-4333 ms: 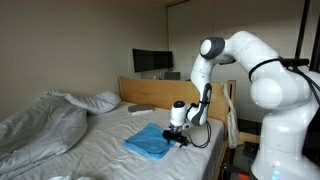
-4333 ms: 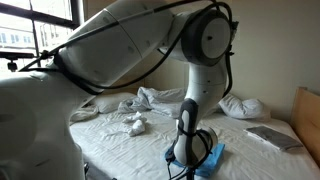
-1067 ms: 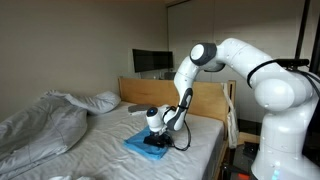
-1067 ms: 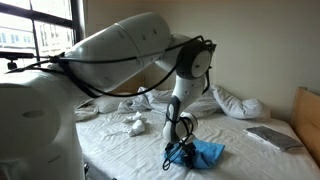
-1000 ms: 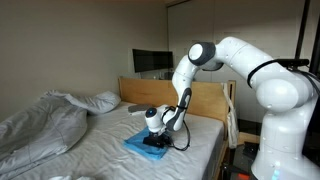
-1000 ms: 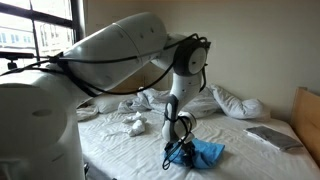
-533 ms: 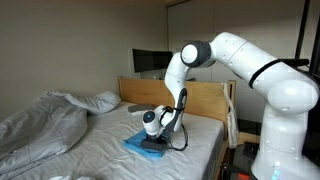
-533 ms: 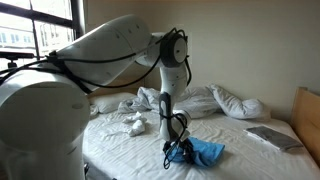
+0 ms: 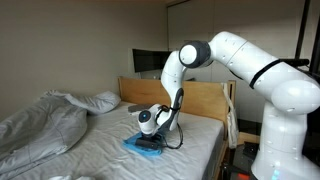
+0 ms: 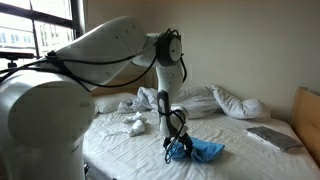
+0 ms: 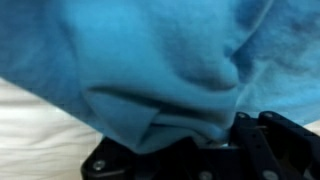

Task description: Fold the blue cloth

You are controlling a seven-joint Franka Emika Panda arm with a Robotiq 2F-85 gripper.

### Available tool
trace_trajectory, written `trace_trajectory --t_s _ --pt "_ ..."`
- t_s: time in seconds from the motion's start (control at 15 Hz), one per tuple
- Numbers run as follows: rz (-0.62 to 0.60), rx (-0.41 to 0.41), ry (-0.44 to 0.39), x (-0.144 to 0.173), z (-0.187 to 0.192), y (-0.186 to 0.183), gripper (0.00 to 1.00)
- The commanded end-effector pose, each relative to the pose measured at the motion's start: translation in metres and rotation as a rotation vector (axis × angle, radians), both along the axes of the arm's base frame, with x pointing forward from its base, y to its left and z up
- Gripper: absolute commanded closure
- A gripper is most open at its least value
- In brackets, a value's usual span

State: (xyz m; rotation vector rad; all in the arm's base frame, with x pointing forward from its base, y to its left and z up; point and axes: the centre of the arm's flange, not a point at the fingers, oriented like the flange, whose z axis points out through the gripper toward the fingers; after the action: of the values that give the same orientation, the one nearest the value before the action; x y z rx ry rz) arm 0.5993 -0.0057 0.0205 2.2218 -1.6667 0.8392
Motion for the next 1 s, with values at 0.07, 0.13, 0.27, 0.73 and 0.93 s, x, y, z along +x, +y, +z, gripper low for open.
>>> trace_trajectory --t_s 0.07,0.13,0.27,0.73,0.93 --pt "0.031 -0.010 -0.054 -0.006 0.022 0.014 0.89" --pt "0.034 -0.015 -0.057 -0.003 0.027 0.016 0.89" --pt "0.040 -0.023 -0.065 -0.001 0.033 0.019 0.89" --pt "-0.017 0.040 0.010 -0.028 0.005 -0.001 0.89" --pt "-0.058 0.070 0.060 -0.050 -0.009 -0.015 0.89"
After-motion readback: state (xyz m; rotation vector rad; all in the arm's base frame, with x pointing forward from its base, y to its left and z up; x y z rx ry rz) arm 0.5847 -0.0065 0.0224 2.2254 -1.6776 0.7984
